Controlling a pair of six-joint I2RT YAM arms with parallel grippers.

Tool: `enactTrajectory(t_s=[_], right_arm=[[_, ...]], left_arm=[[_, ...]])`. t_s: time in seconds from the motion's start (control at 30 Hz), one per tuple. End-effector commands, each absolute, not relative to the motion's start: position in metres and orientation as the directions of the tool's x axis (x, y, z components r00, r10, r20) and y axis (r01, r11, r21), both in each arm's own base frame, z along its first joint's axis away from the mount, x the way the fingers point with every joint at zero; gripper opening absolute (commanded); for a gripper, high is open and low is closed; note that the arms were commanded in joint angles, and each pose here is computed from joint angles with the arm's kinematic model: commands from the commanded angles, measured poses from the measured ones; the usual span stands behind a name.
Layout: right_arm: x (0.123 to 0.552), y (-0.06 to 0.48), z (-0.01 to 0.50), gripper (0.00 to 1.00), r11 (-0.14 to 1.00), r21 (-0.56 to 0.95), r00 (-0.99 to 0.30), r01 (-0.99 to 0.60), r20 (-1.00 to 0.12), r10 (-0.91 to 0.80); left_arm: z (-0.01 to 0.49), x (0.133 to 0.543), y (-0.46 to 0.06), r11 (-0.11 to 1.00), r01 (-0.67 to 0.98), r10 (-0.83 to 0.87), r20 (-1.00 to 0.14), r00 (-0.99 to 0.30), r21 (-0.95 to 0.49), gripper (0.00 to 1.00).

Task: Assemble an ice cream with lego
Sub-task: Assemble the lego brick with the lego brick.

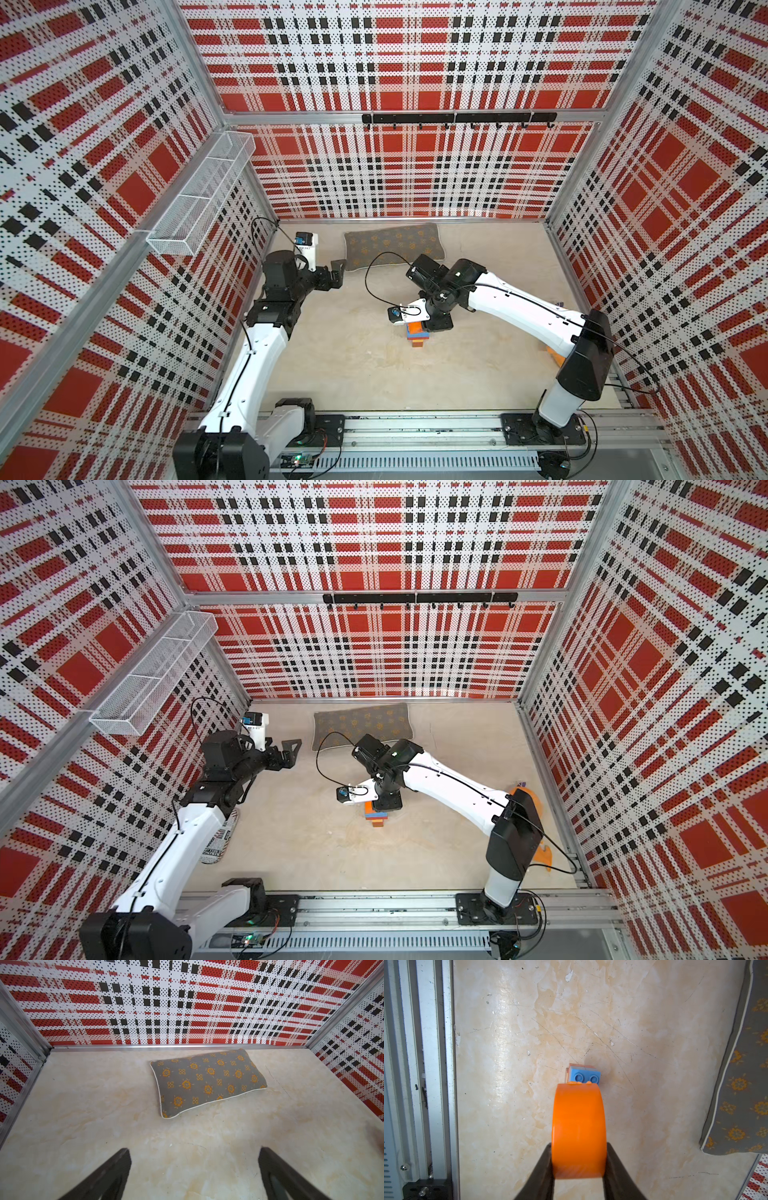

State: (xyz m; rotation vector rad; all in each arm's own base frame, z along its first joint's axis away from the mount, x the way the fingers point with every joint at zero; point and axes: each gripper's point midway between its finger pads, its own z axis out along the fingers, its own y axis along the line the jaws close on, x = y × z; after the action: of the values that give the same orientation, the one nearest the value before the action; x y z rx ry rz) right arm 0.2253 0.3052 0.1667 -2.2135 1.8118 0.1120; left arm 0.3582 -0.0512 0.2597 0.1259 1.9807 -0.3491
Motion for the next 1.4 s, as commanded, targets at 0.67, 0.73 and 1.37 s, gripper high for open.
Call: enactTrajectory(t_s=[0.67,0.73,1.37], right_arm=[[0.227,0.314,0.144,0.10,-0.143,-0.124,0.169,-0.982,-0.227,-0.959],[0.228,0.313,0.142,0.10,-0.138,-0.125,0.164,-0.982,-0.227,-0.960],[0.228,0.309,0.137,0.10,-0.092,-0.118,0.115,-0.989,-0.210,-0.971]], left_arm=[[0.268,0.361,-0.046,0.957,0.231,-0.073,-0.912,-0.403,-0.178,0.99],[0.268,0.361,-0.046,0.957,0.230,-0.073,-0.912,-0.404,-0.179,0.99],[0.266,0.362,-0.046,0.956,0.230,-0.073,-0.909,-0.410,-0.180,0.99]])
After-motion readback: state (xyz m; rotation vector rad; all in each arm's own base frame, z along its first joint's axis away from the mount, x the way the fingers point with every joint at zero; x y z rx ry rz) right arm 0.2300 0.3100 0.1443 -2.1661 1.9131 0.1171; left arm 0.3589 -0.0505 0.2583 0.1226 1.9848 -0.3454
